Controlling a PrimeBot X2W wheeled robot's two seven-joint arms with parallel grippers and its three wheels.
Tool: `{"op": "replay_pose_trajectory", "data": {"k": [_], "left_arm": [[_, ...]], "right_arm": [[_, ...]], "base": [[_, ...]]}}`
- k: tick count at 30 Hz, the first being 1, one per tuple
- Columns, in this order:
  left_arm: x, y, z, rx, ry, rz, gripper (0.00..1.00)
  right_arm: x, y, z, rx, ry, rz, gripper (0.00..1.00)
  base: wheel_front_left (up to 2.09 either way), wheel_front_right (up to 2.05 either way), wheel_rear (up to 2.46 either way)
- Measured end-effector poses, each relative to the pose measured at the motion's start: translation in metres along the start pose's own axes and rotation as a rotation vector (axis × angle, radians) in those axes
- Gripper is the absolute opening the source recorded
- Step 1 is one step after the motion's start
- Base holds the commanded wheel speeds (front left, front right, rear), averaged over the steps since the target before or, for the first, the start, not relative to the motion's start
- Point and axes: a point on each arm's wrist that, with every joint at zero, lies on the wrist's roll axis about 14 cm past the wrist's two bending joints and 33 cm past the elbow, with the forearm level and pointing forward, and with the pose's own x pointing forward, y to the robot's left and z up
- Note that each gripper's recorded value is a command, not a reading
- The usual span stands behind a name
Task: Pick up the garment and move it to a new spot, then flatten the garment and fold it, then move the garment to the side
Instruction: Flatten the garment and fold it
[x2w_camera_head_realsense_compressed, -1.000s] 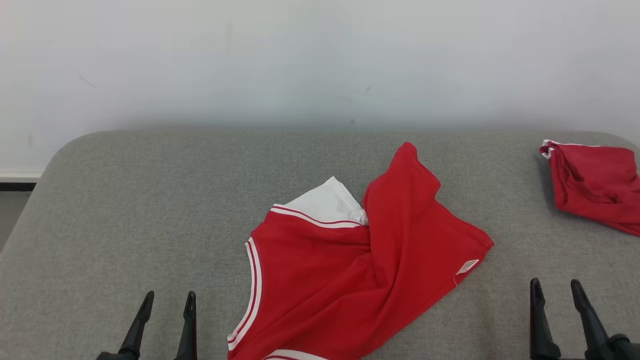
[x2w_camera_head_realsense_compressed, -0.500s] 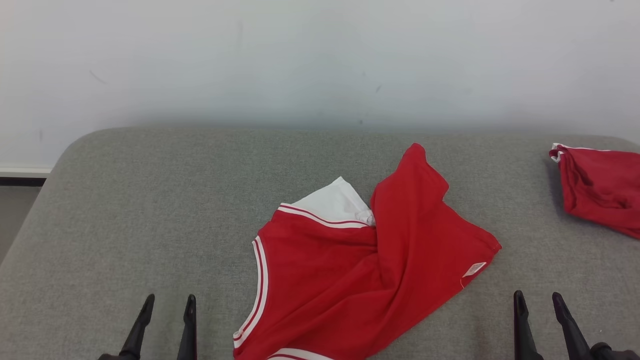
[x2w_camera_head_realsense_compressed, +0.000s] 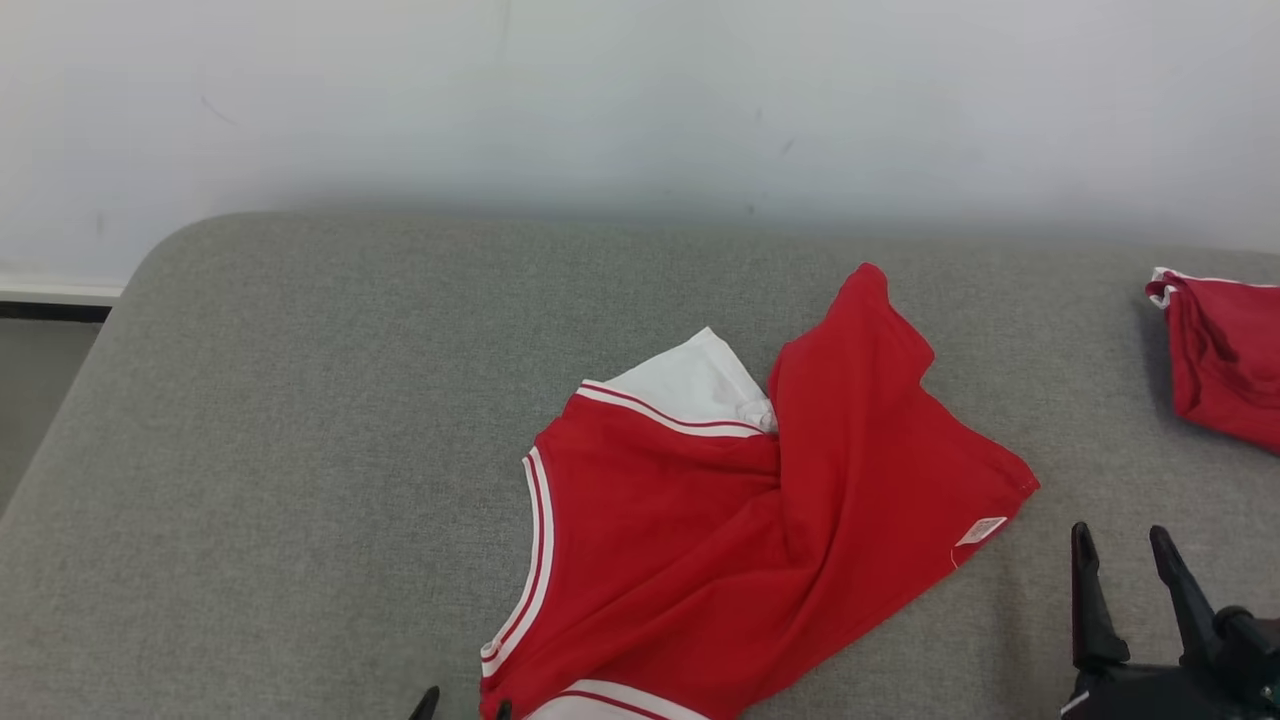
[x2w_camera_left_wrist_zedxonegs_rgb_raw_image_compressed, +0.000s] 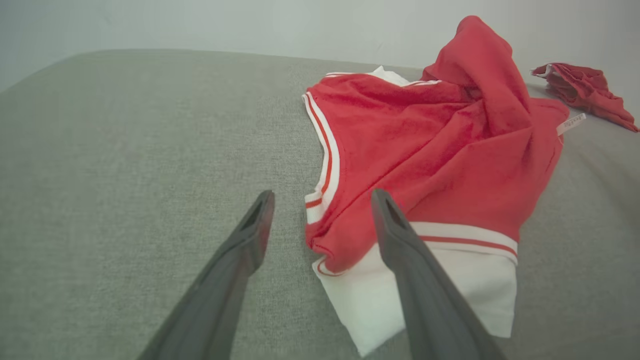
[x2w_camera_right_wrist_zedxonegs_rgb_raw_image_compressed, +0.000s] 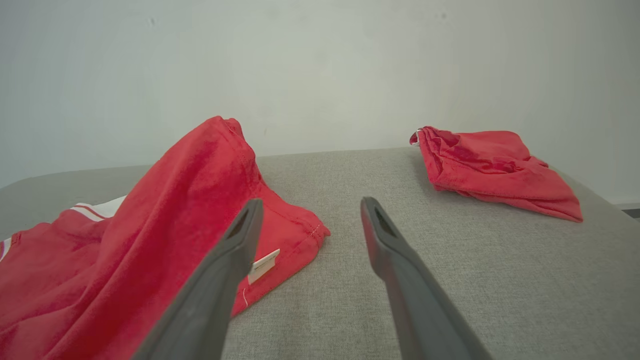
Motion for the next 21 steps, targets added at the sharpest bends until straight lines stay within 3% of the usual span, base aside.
{"op": "replay_pose_trajectory", "data": {"k": [21], "left_arm": [[-0.008, -0.020, -0.072, -0.079, 0.246, -0.049, 1.00]], "right_arm": [[0.064, -0.013, -0.055, -0.097, 0.249, 0.016, 1.00]], "base": [[0.00, 0.00, 0.00]]}}
